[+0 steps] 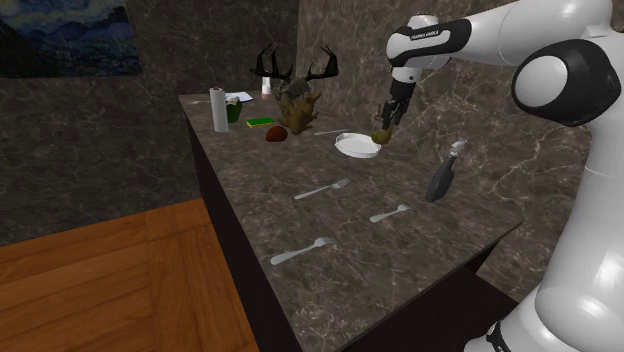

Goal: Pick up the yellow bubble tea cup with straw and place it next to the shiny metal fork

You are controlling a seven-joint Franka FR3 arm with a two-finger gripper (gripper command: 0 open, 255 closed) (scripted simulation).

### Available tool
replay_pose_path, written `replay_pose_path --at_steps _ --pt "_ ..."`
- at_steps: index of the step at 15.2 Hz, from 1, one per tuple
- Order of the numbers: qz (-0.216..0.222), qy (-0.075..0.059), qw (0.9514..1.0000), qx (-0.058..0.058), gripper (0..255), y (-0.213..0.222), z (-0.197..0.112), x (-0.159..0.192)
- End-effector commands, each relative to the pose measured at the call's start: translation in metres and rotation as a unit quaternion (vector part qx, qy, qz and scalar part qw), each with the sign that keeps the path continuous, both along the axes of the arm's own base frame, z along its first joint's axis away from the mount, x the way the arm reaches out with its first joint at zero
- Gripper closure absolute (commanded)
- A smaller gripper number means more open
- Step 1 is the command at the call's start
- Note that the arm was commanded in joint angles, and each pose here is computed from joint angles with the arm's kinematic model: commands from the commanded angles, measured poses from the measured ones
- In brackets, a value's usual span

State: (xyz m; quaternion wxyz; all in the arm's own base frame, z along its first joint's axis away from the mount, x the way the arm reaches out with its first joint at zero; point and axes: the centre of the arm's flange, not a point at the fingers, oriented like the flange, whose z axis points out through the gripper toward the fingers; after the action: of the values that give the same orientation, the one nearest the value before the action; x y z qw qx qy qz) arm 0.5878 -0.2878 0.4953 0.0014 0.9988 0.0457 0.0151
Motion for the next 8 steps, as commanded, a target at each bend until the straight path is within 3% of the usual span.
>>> replay_pose_path --at_steps 1,8 --pt "0.000 0.000 1.0000 0.000 255 0.001 0.011 -0.001" --pt "0.000 0.000 1.0000 0.000 255 0.001 0.048 -0.001"
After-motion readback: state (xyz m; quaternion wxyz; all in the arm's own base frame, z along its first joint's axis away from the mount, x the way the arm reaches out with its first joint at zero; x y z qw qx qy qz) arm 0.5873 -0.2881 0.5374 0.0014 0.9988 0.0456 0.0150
